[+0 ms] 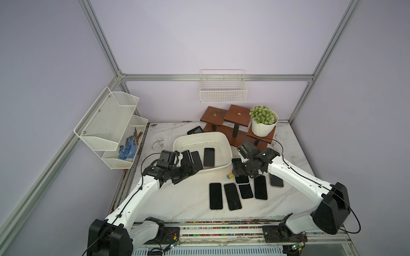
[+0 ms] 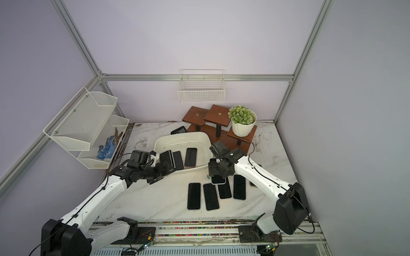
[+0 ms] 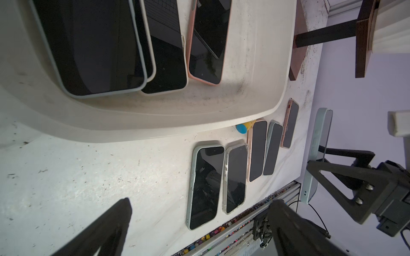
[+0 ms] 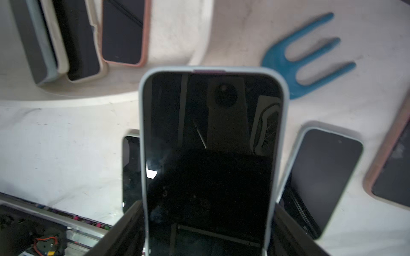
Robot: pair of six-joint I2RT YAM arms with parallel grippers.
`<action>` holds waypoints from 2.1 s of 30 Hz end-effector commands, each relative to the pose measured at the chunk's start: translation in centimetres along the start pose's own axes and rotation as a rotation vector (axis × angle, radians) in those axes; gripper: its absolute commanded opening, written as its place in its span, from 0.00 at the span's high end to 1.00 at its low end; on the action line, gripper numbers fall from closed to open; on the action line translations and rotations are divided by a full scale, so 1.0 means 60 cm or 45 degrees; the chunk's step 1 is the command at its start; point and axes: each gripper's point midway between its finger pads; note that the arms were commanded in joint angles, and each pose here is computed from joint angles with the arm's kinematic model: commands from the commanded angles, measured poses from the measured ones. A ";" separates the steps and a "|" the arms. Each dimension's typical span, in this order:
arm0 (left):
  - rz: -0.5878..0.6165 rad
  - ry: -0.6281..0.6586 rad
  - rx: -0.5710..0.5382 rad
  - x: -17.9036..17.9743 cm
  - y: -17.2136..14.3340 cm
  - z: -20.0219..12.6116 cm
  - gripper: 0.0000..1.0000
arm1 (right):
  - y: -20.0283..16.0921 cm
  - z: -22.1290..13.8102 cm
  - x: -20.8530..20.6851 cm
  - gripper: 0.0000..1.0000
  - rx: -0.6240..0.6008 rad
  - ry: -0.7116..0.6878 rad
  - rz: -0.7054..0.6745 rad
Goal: Take the phone out of the storage box
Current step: Place the phone at the center of the board.
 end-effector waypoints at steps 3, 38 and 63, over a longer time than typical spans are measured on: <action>0.078 -0.092 -0.006 -0.057 0.013 0.010 0.00 | -0.036 -0.008 -0.114 0.44 -0.020 -0.180 0.264; 0.140 -0.069 0.044 -0.011 -0.008 0.020 0.00 | -0.004 0.020 -0.533 0.42 0.368 -1.058 0.296; 0.076 -0.034 -0.025 0.026 -0.012 -0.015 0.00 | -0.070 0.187 -0.476 0.39 0.610 -0.714 0.198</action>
Point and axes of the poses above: each gripper's point midway between its finger pads, its own z axis out along the fingers, its own x axis along the line the jaws close on, y = z × x, and after that the axes turned 6 degrees about -z, right-handed
